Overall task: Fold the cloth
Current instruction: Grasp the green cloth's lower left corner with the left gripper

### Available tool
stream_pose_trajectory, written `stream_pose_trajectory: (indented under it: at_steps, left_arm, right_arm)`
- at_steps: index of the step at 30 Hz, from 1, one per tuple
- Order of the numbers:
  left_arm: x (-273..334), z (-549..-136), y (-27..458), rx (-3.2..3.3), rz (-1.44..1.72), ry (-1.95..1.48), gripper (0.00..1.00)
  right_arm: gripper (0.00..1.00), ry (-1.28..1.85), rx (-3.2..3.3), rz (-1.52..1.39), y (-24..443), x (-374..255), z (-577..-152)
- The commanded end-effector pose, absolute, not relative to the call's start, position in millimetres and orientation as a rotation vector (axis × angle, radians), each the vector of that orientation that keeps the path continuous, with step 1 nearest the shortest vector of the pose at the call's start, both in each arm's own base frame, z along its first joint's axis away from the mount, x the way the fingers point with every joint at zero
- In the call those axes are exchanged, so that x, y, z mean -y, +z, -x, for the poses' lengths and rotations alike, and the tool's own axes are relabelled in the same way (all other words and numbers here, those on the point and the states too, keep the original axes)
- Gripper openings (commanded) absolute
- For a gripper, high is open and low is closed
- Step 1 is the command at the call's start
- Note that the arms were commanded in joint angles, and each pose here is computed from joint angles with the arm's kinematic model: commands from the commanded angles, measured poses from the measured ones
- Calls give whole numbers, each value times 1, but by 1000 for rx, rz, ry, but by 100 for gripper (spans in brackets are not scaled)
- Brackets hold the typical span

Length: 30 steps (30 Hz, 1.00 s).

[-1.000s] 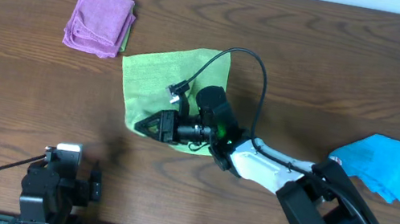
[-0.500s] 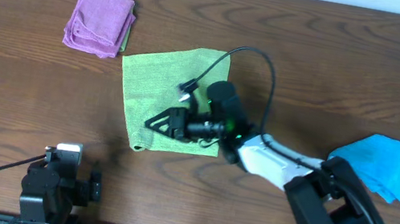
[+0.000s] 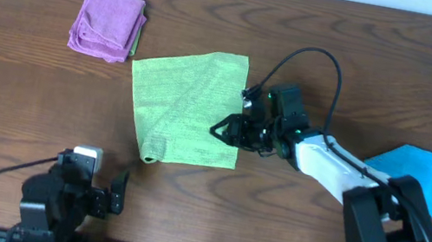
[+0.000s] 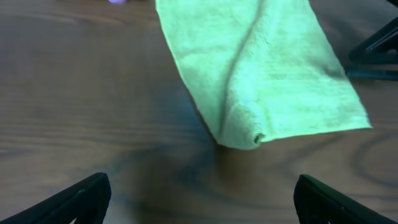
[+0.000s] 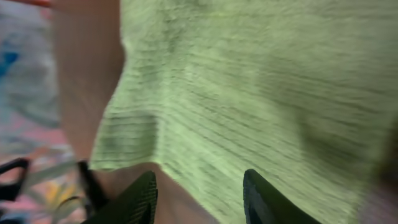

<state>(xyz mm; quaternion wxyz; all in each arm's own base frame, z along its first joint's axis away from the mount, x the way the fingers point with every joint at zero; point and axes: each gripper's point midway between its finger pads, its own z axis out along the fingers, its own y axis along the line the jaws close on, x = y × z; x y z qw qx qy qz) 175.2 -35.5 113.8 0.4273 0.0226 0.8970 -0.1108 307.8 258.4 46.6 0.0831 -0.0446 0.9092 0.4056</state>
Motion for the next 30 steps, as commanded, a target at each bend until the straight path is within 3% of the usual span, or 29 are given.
stream_pose_trajectory:
  at_steps: [1, 4, 8, 16, 19, 21, 22, 23, 30]
  left_arm:
    - [42, -183, 147, -2251, -17, -352, 95]
    - [44, -195, 162, -2365, 135, -444, 95]
    - [70, -211, 176, -2456, 115, -669, 95]
    - [79, -223, 137, -2658, 445, -843, 96]
    - [82, -215, 121, -2757, 412, -842, 63]
    - [86, -211, 114, -2800, 372, -839, 71]
    - [87, -210, 111, -2820, 353, -829, 85]
    - [88, -209, 106, -2845, 339, -802, 92]
    - [86, -200, 77, -2992, 208, -532, 98]
  right_arm:
    - [47, 950, -2620, 199, 70, -238, -340]
    - [50, 803, -2636, 160, 85, -222, -348]
    - [51, 729, -2620, 148, 107, -214, -353]
    - [52, 701, -2631, 194, 114, -211, -348]
    - [52, 693, -2650, 195, 112, -209, -344]
    - [52, 684, -2656, 193, 111, -208, -344]
    - [52, 683, -2654, 200, 111, -208, -344]
    - [52, 682, -2654, 202, 111, -208, -344]
    - [52, 681, -2657, 202, 110, -208, -343]
